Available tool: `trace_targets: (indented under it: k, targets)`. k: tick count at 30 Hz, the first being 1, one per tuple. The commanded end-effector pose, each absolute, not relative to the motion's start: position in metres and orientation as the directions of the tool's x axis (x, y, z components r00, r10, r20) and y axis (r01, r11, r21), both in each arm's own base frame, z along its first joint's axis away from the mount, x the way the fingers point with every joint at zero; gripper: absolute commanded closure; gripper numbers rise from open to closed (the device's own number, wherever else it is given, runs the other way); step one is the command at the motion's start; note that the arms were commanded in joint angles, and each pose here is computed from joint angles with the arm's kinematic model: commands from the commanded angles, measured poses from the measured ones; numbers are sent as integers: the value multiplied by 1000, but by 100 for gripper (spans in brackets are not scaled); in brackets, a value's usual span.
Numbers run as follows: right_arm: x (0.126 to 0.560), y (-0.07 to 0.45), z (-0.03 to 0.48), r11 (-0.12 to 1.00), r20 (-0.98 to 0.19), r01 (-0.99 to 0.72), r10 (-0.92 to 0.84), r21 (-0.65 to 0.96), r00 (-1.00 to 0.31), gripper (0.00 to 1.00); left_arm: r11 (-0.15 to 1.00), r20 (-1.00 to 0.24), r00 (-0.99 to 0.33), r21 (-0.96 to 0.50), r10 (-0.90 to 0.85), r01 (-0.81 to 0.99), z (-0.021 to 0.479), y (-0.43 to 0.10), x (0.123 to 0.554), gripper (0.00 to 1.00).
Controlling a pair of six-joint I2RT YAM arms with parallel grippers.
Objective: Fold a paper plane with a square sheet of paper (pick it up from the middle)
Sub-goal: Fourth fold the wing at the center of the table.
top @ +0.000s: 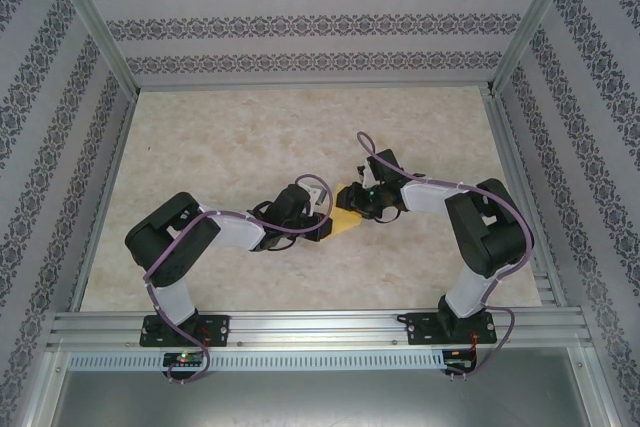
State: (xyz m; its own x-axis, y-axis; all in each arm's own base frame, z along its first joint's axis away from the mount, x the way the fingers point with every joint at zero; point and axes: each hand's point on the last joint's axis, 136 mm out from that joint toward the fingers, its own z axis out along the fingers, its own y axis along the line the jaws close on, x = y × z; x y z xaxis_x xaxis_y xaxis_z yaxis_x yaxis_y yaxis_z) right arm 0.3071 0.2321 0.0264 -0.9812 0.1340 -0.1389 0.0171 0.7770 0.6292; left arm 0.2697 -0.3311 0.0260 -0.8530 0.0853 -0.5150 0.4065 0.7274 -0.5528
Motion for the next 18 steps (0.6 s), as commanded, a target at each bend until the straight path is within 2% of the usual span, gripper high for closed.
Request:
trace_targets:
  k: [1, 5, 9, 18]
  targets:
    - [310, 230, 19, 806, -154, 7, 121, 592, -981, 57, 745, -517, -852, -539, 76, 394, 38, -329, 271, 71]
    - [310, 226, 12, 824, -141, 26, 127, 566, -982, 55, 769, -532, -846, -527, 33, 362, 53, -316, 272, 59]
    - [308, 222, 7, 841, -130, 32, 121, 540, -984, 54, 776, -542, -840, -533, -8, 337, 69, -310, 275, 57]
    - [296, 213, -11, 886, -82, 42, 90, 461, -993, 50, 714, -475, -876, -641, -80, 282, 74, -330, 278, 75]
